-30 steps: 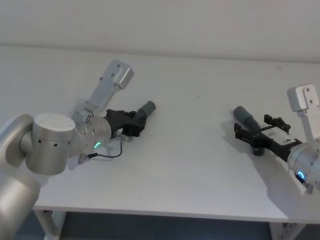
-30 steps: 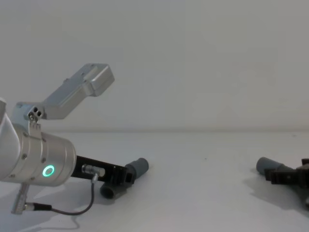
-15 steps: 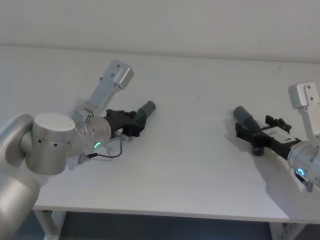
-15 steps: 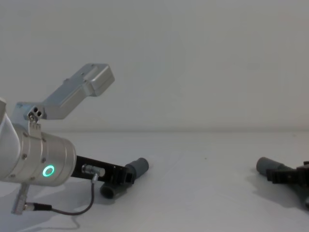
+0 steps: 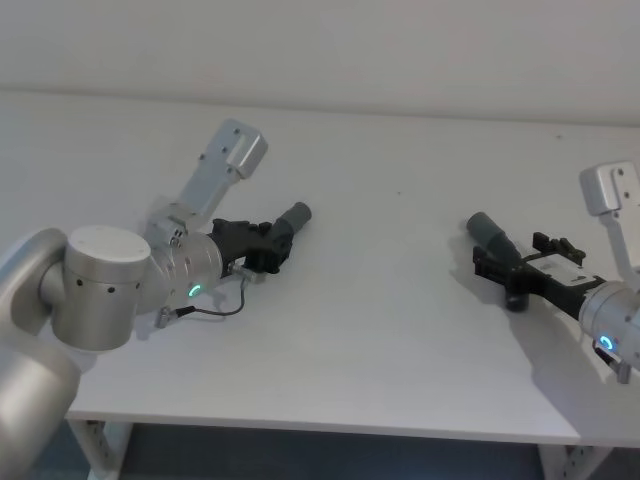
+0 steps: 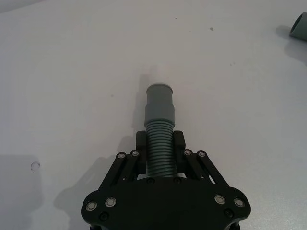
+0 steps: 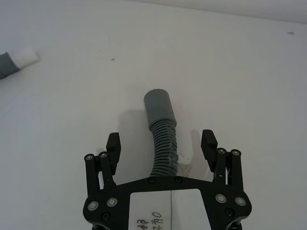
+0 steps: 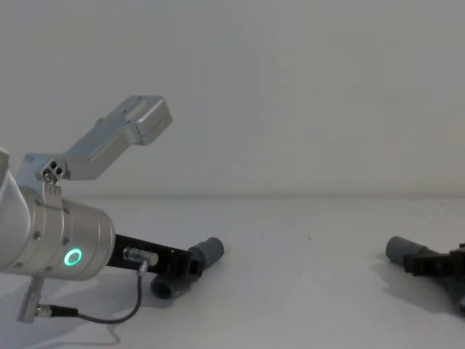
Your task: Use both hands to pick up one end of the pipe from the table, align the ends, and insert them.
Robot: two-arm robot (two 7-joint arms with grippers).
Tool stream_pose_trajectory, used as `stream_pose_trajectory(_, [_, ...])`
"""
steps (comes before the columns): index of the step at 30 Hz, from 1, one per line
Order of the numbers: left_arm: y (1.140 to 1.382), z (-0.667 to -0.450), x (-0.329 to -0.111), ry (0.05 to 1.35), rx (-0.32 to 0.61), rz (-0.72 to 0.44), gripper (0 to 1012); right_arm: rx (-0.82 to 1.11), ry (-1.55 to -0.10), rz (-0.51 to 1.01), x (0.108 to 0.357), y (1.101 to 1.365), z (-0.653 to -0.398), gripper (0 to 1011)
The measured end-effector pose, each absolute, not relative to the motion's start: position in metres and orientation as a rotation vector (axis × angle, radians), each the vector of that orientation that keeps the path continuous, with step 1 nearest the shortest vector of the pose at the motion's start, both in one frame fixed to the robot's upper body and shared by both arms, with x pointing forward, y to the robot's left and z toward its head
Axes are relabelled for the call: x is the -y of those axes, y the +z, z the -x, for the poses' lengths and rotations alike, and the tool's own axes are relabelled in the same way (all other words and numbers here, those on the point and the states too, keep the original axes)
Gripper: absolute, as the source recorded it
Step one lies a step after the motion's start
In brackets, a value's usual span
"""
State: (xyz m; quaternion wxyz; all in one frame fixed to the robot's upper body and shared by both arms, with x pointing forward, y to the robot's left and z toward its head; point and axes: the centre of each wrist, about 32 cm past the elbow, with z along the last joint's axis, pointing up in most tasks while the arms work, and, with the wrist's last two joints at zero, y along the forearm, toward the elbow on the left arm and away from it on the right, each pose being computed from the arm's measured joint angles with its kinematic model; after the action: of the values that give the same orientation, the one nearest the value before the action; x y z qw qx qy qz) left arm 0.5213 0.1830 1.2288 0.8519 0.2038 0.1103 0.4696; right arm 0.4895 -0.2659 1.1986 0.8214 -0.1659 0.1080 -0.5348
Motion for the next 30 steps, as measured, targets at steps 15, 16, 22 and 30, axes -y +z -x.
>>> stream_pose_trajectory(15, [1.2287,-0.5213,-0.1829,0.988,-0.232,-0.429,317,-0.24,-1.119,0.37,0.269,1.1993,-0.4855,1001])
stream_pose_trajectory(16, [1.2287,-0.5213,-0.1829,0.988,-0.232,-0.429,317,-0.24,-1.119,0.371,0.2691,1.1991,-0.4852,1001])
stream_pose_trajectory(22, [1.2287,-0.5213,-0.183,0.989,-0.232,-0.429,317,-0.243,-1.115,0.377,0.2691,1.1975,-0.4839,1001])
stream_pose_trajectory(30, [1.2287,-0.5213,-0.183,0.989,-0.232,-0.429,317,-0.243,-1.112,0.379,0.2684,1.1962,-0.4832,978])
